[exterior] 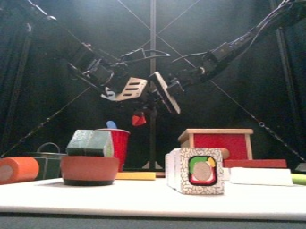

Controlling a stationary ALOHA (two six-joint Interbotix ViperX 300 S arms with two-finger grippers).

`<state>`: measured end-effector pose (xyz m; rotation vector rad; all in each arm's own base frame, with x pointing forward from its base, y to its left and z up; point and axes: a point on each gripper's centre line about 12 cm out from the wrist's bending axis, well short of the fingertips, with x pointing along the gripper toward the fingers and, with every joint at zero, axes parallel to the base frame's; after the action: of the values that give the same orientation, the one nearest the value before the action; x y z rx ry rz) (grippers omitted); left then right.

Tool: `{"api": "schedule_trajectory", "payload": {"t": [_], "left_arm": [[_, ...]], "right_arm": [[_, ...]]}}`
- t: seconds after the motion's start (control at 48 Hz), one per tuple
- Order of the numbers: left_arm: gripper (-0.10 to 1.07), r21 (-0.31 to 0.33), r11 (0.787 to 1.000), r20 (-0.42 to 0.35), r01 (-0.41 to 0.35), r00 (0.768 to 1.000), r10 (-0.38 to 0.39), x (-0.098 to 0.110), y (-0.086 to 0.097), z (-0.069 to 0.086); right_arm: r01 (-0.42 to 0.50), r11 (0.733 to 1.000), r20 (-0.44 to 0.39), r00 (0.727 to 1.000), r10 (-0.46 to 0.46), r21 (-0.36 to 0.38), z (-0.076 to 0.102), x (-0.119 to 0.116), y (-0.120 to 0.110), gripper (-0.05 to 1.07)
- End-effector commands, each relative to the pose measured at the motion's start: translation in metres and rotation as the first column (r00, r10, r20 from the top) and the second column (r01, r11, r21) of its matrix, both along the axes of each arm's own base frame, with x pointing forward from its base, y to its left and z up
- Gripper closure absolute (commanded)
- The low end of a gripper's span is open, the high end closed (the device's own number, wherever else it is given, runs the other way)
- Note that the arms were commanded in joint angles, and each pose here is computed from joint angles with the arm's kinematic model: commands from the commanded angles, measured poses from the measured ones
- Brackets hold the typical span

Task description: Cut the white sushi roll

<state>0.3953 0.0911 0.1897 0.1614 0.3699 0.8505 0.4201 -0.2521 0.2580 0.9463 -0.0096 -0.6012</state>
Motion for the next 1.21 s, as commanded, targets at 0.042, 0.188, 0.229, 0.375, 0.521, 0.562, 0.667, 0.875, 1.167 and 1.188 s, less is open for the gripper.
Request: {"api": "schedule_trajectory", "payload": {"t": [0.042, 0.188, 0.229, 0.375, 0.521, 0.562, 0.667, 0.875, 1.167, 1.188], "left_arm": [[0.08, 0.058, 0.997, 0.039, -0.056, 0.998, 0.053, 0.002, 0.001, 0.012], [0.08, 0.1, 0.99, 0.028, -0.104, 0.994, 0.102, -0.003, 0.002, 0.013], [0.08, 0.105, 0.989, 0.016, -0.108, 0.994, 0.107, -0.003, 0.001, 0.011], [0.08, 0.14, 0.982, -0.037, -0.127, 0.99, 0.133, -0.004, -0.001, 0.007], [0.08, 0.17, 0.976, -0.073, -0.135, 0.986, 0.149, 0.0, -0.001, 0.003], [0.08, 0.179, 0.974, -0.077, -0.141, 0.985, 0.157, 0.002, 0.0, 0.003], [0.09, 0.207, 0.966, -0.089, -0.158, 0.98, 0.18, 0.004, 0.0, -0.002], [0.18, 0.242, 0.952, -0.096, -0.185, 0.972, 0.213, 0.002, 0.001, -0.007], [0.39, 0.258, 0.942, -0.082, -0.213, 0.967, 0.241, -0.002, -0.001, -0.002], [0.4, 0.259, 0.942, -0.081, -0.214, 0.967, 0.242, -0.002, -0.001, -0.002]], "right_arm": [[0.006, 0.999, 0.093, 0.996, -0.001, -0.051, 0.041, 0.006, -0.005, 0.7], [0.007, 0.999, 0.101, 0.995, -0.003, -0.049, 0.042, 0.006, -0.005, 0.7], [0.008, 0.999, 0.106, 0.994, -0.003, -0.05, 0.042, 0.006, -0.005, 0.7], [0.008, 0.999, 0.118, 0.993, -0.002, -0.053, 0.043, 0.006, -0.005, 0.7], [0.004, 0.999, 0.126, 0.992, 0.002, -0.054, 0.044, 0.007, -0.003, 0.7], [0.004, 0.998, 0.127, 0.992, 0.003, -0.055, 0.045, 0.007, -0.004, 0.7], [0.005, 0.999, 0.128, 0.992, 0.002, -0.054, 0.044, 0.007, -0.003, 0.7], [0.006, 0.999, 0.146, 0.989, 0.002, -0.054, 0.047, 0.008, -0.003, 0.7], [0.007, 0.999, 0.162, 0.987, -0.001, -0.041, 0.045, 0.008, -0.001, 0.69], [0.008, 0.999, 0.165, 0.986, -0.002, -0.039, 0.045, 0.008, -0.001, 0.69]]}}
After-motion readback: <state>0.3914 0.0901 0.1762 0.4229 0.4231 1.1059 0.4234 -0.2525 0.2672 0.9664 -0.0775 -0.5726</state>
